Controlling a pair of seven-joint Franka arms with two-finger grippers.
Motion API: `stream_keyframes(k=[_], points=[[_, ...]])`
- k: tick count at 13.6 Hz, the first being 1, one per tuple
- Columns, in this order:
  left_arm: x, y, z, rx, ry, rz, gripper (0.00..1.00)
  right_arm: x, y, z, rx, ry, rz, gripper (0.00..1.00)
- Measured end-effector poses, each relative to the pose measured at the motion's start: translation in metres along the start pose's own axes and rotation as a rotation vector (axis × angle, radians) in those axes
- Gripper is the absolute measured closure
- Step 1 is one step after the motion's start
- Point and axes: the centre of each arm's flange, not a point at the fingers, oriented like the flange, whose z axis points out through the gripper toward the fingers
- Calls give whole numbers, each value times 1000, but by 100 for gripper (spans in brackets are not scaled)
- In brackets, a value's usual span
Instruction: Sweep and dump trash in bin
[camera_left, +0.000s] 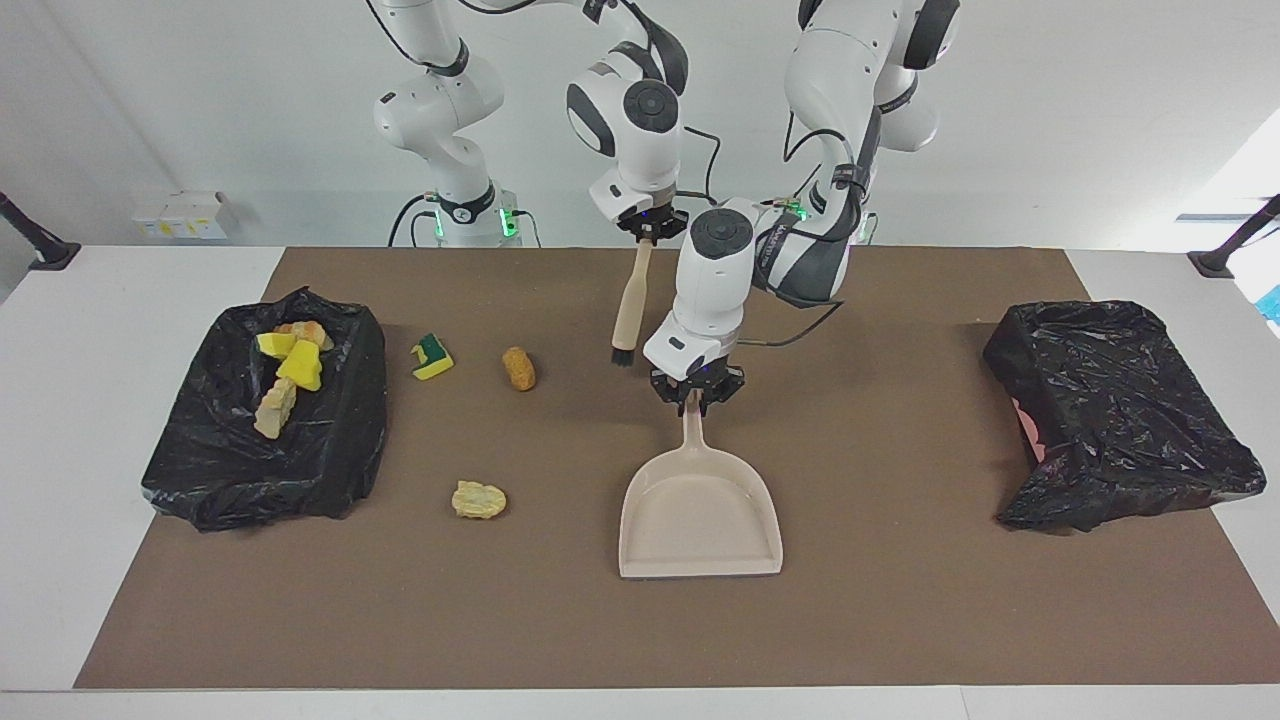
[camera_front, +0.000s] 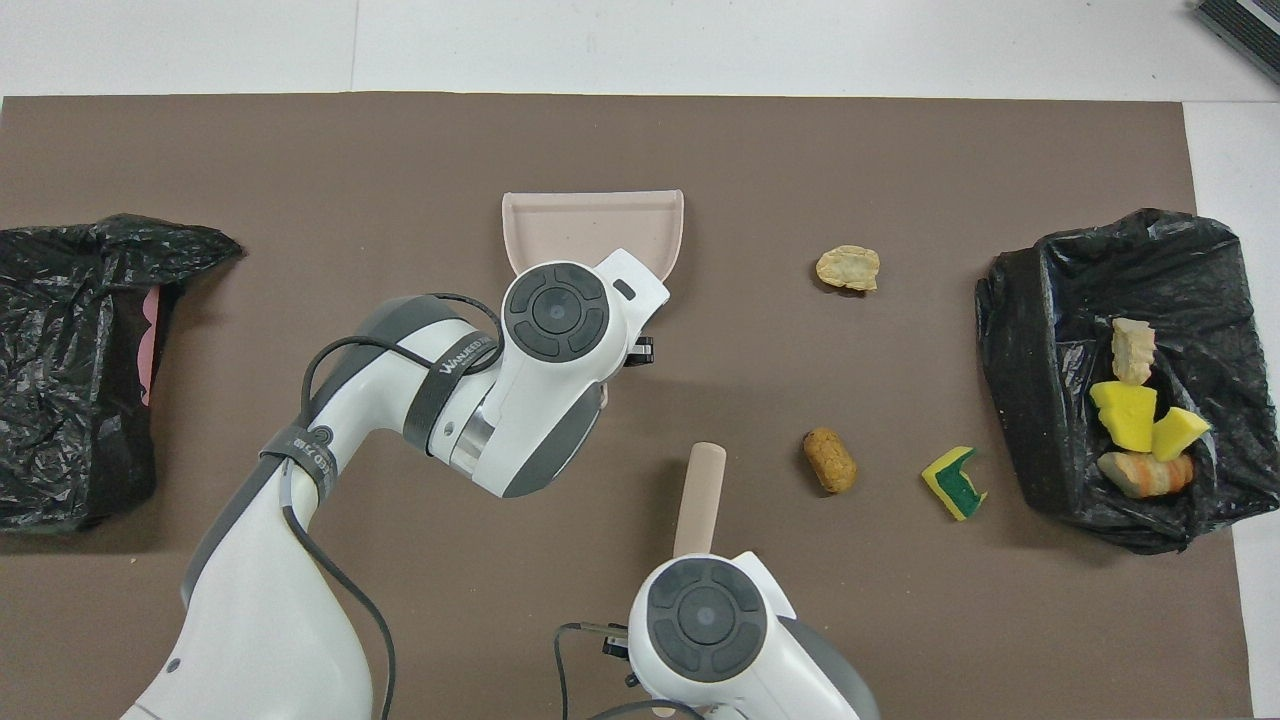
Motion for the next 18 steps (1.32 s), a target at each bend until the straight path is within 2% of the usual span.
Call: stream_keyframes(k=[2,7,8,11,13,18], points=[[3,-6,0,7,-4,-11,69,16,40,3,-39,0,66,74],[35,-71,-9,35,-32,20,69,61,119,-12,-244,86,163,74],[43,-89,-13,42,-46,47,69,73,134,-13,-268,83,195,74],[65,-144,-30,55,-96,179,69,107,188,-10,-296,4,240,74],[75,-167,-40,54,-106,246,69,109,203,0,-328,-25,204,74],[87,-201,-44,49,-100,294,69,104,236,15,-394,-26,143,74]])
